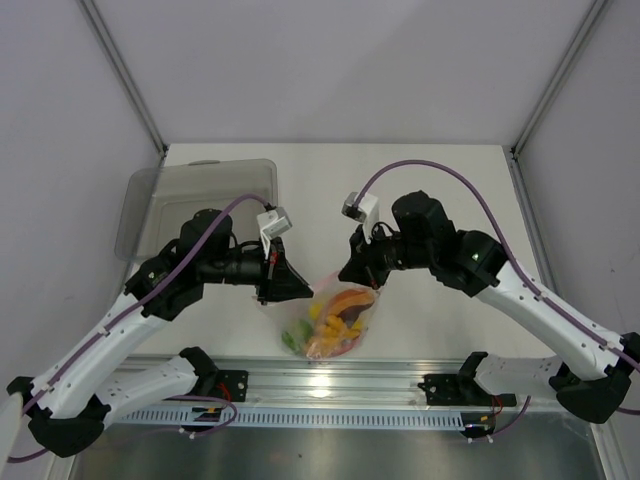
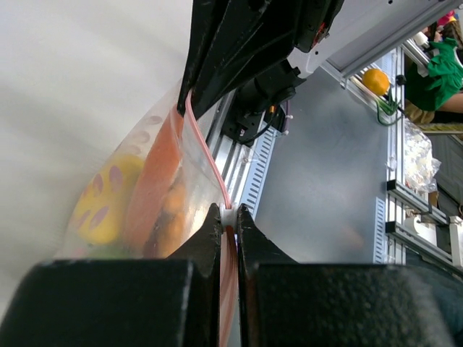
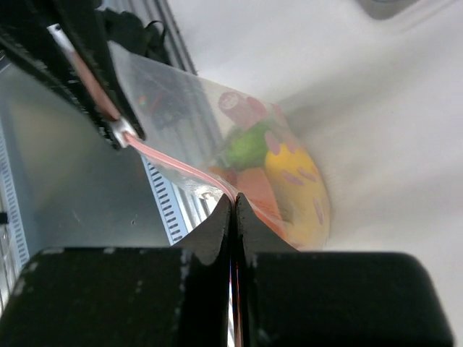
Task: Place the food in the zip-top bag and seal the zipper
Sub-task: Zip the zipper food storage bag at the center of the board.
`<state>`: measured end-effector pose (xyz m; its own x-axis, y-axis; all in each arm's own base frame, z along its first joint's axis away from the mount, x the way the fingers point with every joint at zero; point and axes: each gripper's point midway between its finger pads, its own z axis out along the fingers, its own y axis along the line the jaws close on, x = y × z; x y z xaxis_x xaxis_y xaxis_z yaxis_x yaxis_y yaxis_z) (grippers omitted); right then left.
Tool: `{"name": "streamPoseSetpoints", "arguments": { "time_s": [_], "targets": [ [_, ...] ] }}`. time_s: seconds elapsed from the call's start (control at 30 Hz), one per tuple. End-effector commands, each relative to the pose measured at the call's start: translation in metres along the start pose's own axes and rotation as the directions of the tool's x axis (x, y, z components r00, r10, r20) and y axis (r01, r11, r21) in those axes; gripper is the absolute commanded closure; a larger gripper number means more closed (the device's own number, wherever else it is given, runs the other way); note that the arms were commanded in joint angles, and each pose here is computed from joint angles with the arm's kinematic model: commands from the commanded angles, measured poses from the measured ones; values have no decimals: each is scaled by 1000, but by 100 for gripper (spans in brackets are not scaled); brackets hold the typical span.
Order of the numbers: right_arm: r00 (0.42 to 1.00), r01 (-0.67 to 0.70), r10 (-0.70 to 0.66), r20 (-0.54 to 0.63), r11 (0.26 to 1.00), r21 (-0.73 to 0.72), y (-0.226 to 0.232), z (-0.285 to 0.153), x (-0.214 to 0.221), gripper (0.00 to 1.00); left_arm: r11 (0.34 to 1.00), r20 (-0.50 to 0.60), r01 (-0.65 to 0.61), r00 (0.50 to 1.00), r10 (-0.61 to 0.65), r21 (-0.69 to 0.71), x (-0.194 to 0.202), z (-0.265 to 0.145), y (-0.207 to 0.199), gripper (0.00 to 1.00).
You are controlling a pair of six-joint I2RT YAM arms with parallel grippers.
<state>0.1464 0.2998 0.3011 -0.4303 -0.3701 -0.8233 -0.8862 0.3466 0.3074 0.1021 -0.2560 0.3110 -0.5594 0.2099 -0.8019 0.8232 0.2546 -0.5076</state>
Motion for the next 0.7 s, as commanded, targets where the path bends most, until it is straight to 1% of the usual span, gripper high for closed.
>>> {"name": "streamPoseSetpoints", "arguments": {
  "time_s": [0.0,0.23,0.33,0.4,0.47,0.5,0.57,0.6,0.63,0.67],
  "targets": [
    [995,-69,52,87,976,208,-37,-13,-12,100,1000,23,-11,1000,10,17,-1,-11,-11,99],
    [992,-108,85,91,954,280,-46,-28,-3,100,1000,29,-17,999,17,4,-1,-13,-11,99],
    [992,-114,93,86,950,290,-45,-33,0,100,1000,25,-14,1000,14,3,0,-13,-10,100],
    [992,-113,92,84,951,289,-42,-38,1,100,1000,28,-15,999,15,6,-1,-14,-11,99],
    [995,-86,71,69,965,248,-34,-40,1,100,1000,30,-19,999,19,9,-2,-14,-12,99],
    [996,-68,57,64,979,190,-22,-40,-2,90,1000,34,-23,999,23,12,-3,-14,-13,99],
    [999,-28,22,49,990,137,-11,-39,-7,73,1000,29,-19,999,19,9,-4,-13,-12,100],
    [999,-16,10,45,993,120,-7,-39,-9,68,1000,29,-21,999,20,11,-4,-14,-13,99],
    [999,1,-4,38,996,86,2,-37,-10,60,1000,33,-23,999,23,12,-5,-14,-13,99],
    [999,16,-18,28,997,70,5,-34,-11,57,1000,33,-22,999,21,15,-6,-14,-14,99]
  ]
}}
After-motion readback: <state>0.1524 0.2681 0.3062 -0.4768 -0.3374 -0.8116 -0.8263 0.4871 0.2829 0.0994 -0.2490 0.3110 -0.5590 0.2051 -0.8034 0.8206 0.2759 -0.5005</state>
